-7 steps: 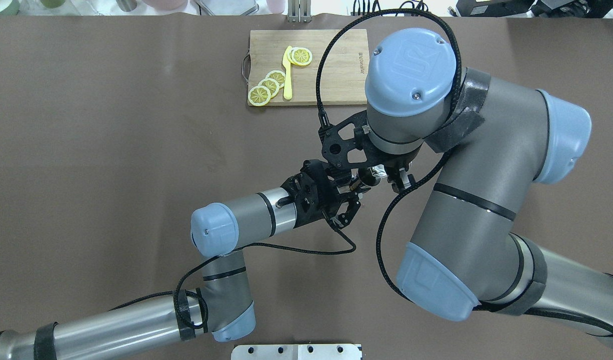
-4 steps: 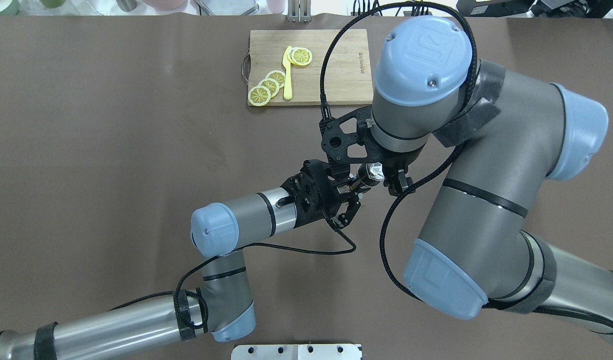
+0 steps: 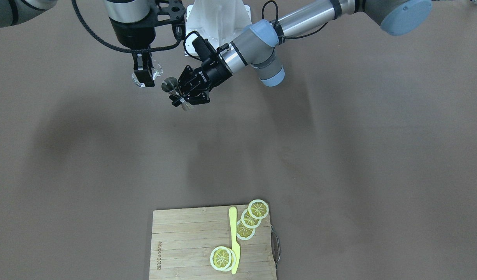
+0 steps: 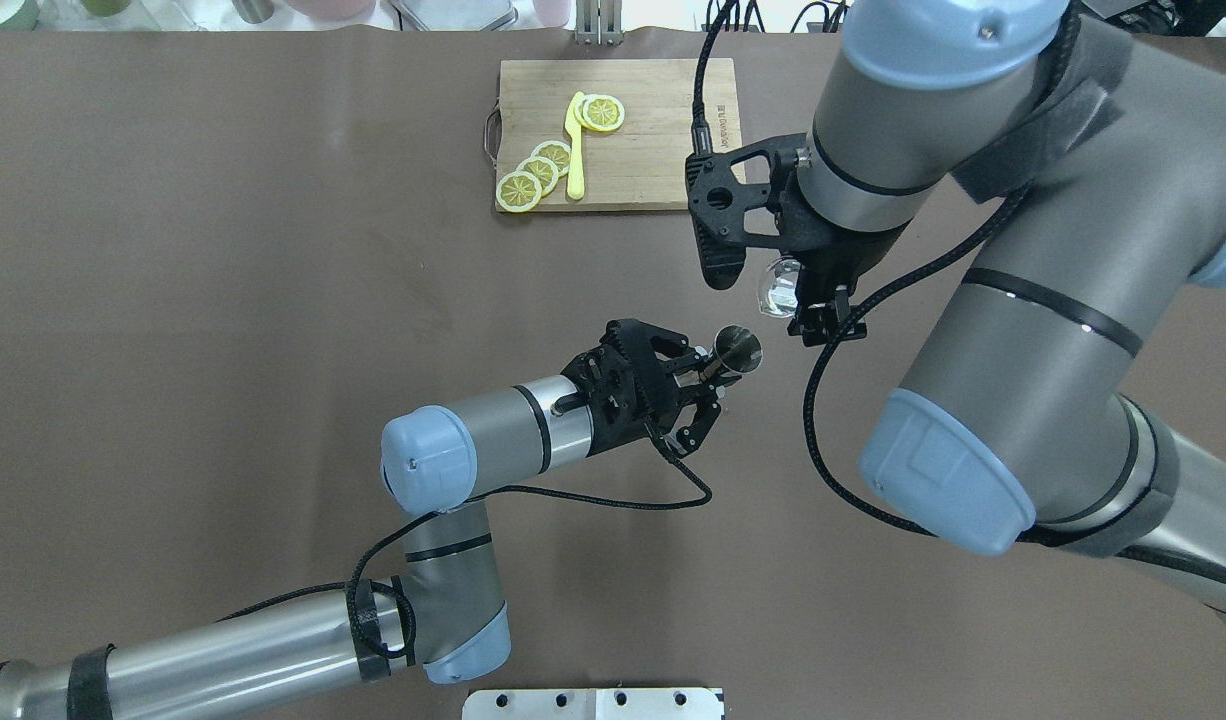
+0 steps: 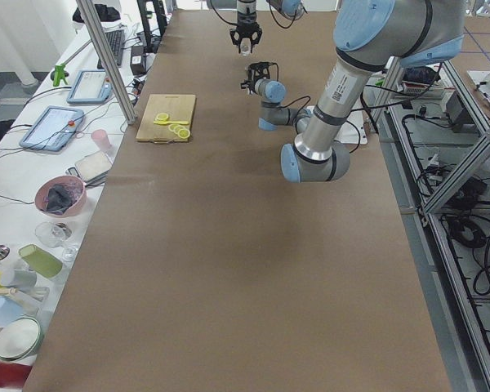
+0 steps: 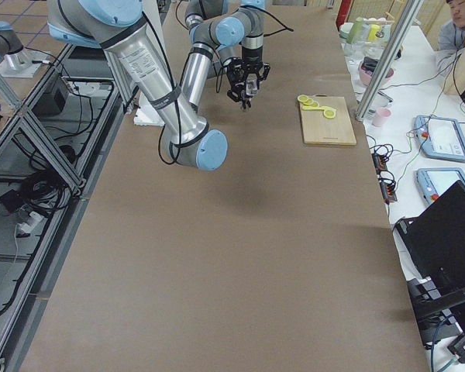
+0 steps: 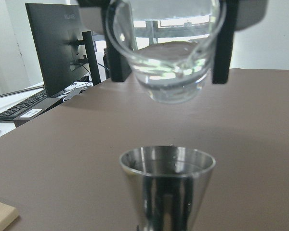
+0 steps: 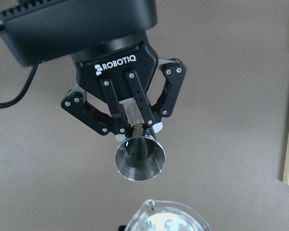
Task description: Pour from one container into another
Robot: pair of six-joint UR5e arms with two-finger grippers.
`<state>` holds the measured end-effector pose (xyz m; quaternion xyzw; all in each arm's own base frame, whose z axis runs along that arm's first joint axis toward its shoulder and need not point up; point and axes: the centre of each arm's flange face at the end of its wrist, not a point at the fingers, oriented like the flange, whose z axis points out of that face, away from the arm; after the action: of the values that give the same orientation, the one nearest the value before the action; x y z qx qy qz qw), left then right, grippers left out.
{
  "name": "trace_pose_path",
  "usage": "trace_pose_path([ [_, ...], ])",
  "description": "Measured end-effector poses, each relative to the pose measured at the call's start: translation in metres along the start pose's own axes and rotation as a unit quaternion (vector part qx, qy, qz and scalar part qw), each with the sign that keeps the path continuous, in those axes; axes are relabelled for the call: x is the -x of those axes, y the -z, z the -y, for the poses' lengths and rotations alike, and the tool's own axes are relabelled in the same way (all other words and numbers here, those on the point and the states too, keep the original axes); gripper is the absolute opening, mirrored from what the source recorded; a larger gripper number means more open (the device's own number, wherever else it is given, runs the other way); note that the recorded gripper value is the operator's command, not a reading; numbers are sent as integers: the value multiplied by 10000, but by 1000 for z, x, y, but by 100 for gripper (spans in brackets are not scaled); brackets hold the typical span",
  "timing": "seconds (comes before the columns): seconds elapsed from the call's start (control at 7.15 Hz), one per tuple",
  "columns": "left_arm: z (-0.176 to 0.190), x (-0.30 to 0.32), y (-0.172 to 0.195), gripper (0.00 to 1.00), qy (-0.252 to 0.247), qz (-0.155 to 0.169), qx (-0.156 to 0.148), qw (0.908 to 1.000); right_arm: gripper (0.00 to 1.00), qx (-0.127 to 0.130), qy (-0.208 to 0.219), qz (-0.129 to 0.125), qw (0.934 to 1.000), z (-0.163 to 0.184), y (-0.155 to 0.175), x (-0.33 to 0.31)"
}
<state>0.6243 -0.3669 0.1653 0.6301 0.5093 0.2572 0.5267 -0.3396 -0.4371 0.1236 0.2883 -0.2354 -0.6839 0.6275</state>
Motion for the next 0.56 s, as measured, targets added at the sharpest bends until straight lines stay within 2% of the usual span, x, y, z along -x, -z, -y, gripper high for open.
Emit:
trace_pose_path([
  [0.28, -2, 1, 1, 0, -8, 3, 9, 10000, 0, -424, -215, 62, 9989, -26, 14, -14],
  [0.56, -3, 11, 4, 0, -78, 61, 8, 10000, 0, -926, -453, 57, 9947, -64, 11, -23],
])
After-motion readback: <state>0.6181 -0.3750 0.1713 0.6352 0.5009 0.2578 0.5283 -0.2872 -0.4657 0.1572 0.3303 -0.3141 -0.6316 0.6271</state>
